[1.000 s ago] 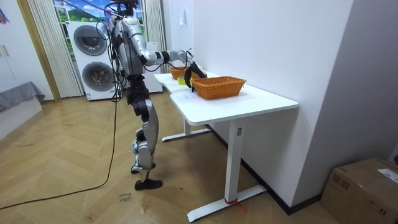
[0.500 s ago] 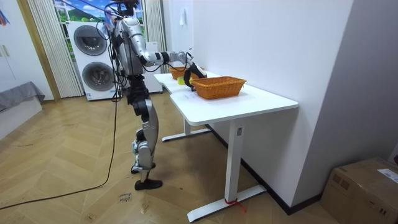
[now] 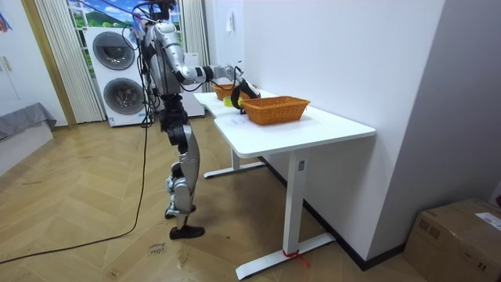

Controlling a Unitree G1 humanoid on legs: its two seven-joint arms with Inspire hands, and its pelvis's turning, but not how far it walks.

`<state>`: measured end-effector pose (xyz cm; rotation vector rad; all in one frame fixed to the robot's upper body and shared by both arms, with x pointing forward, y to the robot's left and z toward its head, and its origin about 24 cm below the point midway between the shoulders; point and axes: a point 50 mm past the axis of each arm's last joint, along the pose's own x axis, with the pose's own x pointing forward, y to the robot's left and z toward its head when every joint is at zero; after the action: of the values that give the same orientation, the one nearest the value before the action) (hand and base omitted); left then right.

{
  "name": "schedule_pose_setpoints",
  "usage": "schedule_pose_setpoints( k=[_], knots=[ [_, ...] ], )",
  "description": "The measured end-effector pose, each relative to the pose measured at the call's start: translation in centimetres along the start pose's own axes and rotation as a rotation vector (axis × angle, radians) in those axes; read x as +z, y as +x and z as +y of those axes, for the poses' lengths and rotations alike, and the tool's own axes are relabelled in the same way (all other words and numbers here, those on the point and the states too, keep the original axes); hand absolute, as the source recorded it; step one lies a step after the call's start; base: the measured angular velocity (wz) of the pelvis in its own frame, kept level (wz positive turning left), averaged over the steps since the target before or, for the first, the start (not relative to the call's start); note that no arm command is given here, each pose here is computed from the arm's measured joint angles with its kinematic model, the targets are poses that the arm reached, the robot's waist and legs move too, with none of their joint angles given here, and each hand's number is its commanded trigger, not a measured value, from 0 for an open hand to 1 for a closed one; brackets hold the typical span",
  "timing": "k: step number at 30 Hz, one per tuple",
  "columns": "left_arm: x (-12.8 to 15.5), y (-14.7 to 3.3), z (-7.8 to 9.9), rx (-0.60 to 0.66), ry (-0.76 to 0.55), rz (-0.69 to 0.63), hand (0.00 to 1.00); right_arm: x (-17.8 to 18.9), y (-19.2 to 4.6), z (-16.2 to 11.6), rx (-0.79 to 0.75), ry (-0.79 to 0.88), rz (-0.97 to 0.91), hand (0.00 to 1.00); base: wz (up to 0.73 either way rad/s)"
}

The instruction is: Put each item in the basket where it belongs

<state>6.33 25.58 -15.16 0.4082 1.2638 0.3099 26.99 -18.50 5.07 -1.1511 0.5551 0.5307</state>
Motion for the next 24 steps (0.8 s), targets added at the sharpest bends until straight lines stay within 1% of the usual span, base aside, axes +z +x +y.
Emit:
schedule_pose_setpoints(
  k=[4, 5, 7, 9, 10, 13, 18, 24],
  knots=[
    [-0.5, -0.1, 0.1, 0.001, -0.018, -0.009, 0.0, 0.5, -0.2, -0.4, -0.036, -0.018, -0.047, 1.0, 0.0],
    [-0.7, -0.1, 0.3, 0.003, -0.03, -0.008, 0.0, 0.6, -0.6, -1.0, -0.061, -0.003, -0.077, 1.0, 0.0],
    [-1.4, -0.2, 0.4, 0.0, -0.038, 0.004, 0.0, 0.8, -1.7, -2.3, -0.131, 0.03, -0.133, 1.0, 0.0],
    [-2.3, -0.3, 0.4, 0.0, -0.044, 0.024, 0.0, 0.9, -3.0, -4.0, -0.246, 0.09, -0.206, 1.0, 0.0],
    [-2.5, -0.4, 0.4, -0.001, -0.043, 0.028, 0.0, 0.9, -3.2, -4.4, -0.269, 0.101, -0.223, 1.0, 0.0],
    [-3.5, -0.5, 0.3, -0.006, -0.038, 0.058, 0.0, 1.0, -4.6, -6.2, -0.403, 0.112, -0.256, 1.0, 0.0],
    [-3.9, -0.6, 0.2, -0.022, -0.047, 0.07, 0.0, 0.3, -5.5, -7.5, -0.497, 0.144, -0.264, 1.0, 0.0],
    [-4.4, -0.7, 0.6, -0.009, -0.059, 0.082, 0.0, -0.5, -6.4, -8.5, -0.603, 0.197, -0.296, 1.0, 0.02]
  ],
)
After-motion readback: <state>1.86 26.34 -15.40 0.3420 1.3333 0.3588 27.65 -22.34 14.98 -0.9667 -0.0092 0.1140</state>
